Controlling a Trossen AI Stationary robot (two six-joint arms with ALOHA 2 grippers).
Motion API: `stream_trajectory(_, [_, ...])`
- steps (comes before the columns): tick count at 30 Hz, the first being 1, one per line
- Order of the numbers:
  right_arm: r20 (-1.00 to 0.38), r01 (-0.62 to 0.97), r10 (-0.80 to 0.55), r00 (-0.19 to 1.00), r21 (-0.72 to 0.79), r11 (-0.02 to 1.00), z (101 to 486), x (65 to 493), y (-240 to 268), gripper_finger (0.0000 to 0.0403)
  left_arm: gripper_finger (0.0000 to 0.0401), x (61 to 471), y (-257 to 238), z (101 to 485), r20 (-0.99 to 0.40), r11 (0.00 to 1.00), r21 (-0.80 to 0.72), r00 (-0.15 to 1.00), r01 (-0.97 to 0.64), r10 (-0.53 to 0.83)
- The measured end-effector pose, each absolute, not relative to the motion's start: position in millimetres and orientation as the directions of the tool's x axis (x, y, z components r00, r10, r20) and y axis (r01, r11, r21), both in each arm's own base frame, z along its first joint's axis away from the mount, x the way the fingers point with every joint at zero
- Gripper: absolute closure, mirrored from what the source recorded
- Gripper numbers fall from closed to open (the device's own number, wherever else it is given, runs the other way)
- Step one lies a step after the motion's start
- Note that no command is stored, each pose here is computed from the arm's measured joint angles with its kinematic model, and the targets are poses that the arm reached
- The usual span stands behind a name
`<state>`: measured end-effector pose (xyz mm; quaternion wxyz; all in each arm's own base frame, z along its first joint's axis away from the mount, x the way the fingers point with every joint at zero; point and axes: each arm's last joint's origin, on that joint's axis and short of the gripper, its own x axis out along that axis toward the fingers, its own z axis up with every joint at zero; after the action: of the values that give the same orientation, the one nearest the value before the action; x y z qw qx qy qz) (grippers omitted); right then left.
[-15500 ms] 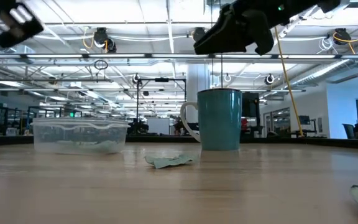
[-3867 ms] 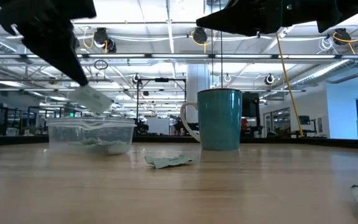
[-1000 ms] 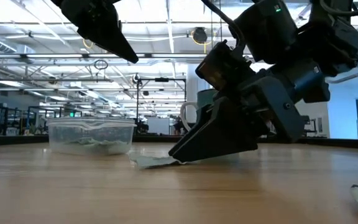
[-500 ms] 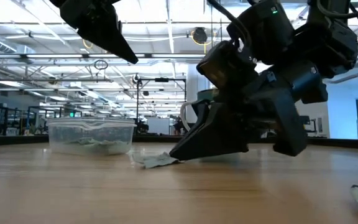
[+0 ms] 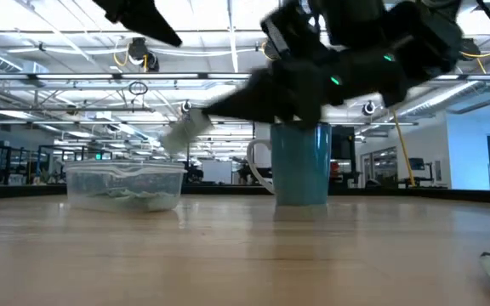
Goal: Pick and place Stevia / Truvia into bins
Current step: Put the green stevia packet into the transparent bin
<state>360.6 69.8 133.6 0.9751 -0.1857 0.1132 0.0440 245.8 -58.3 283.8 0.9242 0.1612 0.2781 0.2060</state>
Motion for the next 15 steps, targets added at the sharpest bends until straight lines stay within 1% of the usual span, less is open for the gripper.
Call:
stream_trajectory(2, [-0.183,-0.084,0.02,0.983,-0.346,0.934,146.0,369.3,59.7,0.0402,0.0323,237.3,-54.4,294.5,-0.401,0.843,0.412,0.761,-0.346,0.509])
stream_trajectory(4, [-0.158,-0.092,0.041,0.987,-0.326,0.941,156.8,381.4,49.4,0.0402,0.0323,230.2,-50.1,303.7,-0.362,0.826,0.401,0.761,-0.395,0.539])
stream_trajectory(7, [-0.144,-0.109,0.069,0.987,-0.296,0.949,167.7,404.2,37.5,0.0402,0.0323,220.8,-44.9,314.0,-0.327,0.815,0.394,0.763,-0.426,0.557])
stream_trajectory(11, [-0.24,-0.122,0.051,0.969,-0.289,0.95,161.2,427.0,32.0,0.0403,0.0323,213.2,-42.0,320.3,-0.311,0.811,0.388,0.767,-0.437,0.562])
stream_trajectory(15, [-0.339,-0.161,0.049,0.94,-0.313,0.936,148.0,433.4,32.7,0.0403,0.0323,211.8,-41.7,319.6,-0.323,0.815,0.392,0.766,-0.426,0.556])
